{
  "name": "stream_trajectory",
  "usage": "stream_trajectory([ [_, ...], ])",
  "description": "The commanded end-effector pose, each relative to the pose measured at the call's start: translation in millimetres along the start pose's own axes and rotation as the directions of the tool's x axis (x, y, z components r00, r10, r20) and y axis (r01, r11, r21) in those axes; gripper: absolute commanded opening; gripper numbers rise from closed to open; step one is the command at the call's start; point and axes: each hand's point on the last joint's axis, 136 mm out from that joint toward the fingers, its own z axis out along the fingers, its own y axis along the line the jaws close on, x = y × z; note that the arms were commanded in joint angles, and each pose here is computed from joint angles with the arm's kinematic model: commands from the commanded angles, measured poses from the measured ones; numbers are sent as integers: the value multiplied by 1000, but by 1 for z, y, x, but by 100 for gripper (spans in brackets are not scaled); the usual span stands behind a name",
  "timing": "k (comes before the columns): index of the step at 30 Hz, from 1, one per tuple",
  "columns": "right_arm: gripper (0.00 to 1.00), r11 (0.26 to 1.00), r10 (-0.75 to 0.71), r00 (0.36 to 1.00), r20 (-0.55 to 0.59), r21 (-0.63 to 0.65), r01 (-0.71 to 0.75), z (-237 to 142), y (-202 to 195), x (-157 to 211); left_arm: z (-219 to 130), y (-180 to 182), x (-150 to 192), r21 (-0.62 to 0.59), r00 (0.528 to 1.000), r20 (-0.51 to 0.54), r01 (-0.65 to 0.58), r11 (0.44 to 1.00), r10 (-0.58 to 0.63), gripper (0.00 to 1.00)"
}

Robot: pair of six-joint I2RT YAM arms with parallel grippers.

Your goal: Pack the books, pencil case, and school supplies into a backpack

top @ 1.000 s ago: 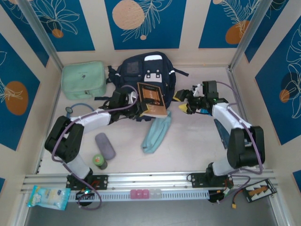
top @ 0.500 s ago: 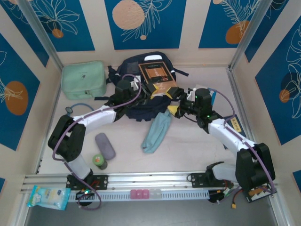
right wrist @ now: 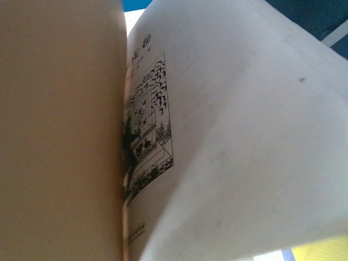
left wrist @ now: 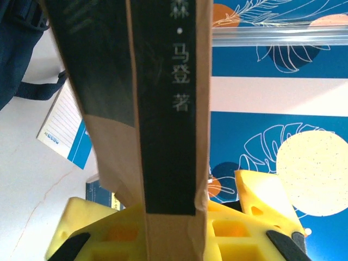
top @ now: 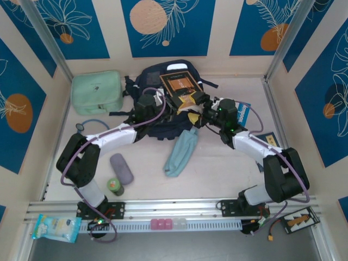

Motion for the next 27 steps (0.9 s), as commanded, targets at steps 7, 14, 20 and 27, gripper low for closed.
stream_trajectory([
  [7,83,986,3,991,135,-165,19,6,42,-12,-6,-43,4,146,999,32,-47,988,43,0],
  [14,43,988,-4,979,205,-152,36,-7,42,-22,-12,-41,6,120,998,36,-61,991,57,0],
  [20,11,991,-83,978,194,-83,101,-9,42,-27,-21,-8,10,-53,993,15,-120,991,121,52],
  [27,5,961,-275,930,245,80,264,-44,33,-48,-71,81,-7,-552,859,-183,-491,674,477,88],
])
